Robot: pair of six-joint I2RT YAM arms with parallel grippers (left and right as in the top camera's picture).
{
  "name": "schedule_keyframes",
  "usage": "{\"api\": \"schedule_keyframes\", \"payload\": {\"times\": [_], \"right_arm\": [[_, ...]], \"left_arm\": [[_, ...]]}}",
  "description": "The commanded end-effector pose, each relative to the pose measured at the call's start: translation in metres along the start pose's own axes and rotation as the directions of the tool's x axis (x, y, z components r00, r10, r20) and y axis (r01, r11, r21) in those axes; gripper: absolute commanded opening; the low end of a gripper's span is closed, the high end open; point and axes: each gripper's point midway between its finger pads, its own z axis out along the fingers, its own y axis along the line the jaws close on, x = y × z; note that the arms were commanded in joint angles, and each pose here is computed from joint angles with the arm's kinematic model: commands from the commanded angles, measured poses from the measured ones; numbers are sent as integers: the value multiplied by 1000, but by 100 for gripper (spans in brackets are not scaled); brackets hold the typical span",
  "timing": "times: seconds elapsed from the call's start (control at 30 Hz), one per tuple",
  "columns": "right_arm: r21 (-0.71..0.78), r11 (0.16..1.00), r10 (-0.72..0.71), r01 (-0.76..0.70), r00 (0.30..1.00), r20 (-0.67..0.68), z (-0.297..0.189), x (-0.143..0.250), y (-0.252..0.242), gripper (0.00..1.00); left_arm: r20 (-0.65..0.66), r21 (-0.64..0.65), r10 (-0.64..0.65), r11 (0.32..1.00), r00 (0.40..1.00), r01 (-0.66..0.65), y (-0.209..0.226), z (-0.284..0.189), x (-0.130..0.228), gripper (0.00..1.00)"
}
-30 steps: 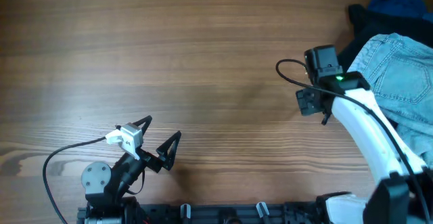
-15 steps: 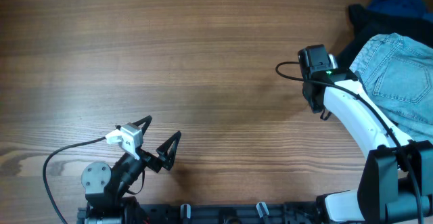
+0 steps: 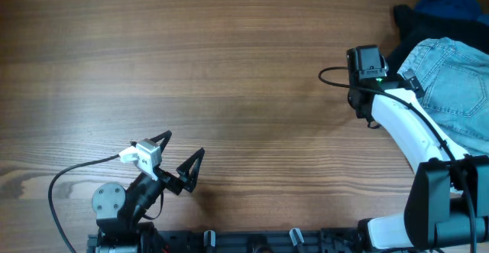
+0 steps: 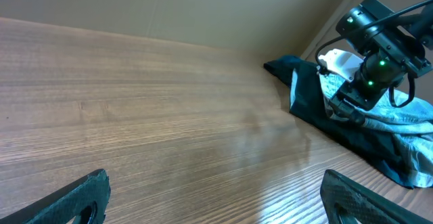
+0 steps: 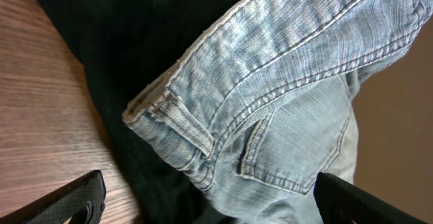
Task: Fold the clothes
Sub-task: 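Lower the right gripper onto the jeans' waistband edge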
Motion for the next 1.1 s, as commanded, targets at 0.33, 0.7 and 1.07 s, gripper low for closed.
{"api": "schedule_keyframes", "payload": {"times": [0.33, 0.7, 1.07], "right_arm": [[71, 985, -150, 158, 983, -110, 22, 36, 17, 100], [285, 946, -130, 154, 986, -102, 19, 18, -20, 100], [222, 970, -98, 103, 995, -34, 23, 9, -8, 100]], "left_arm": [[-9, 17, -14, 1000, 1000, 15, -2, 1, 4, 100], [-9, 17, -15, 1000, 1000, 15, -2, 1, 4, 100], [-9, 17, -14, 1000, 1000, 15, -2, 1, 4, 100]]}}
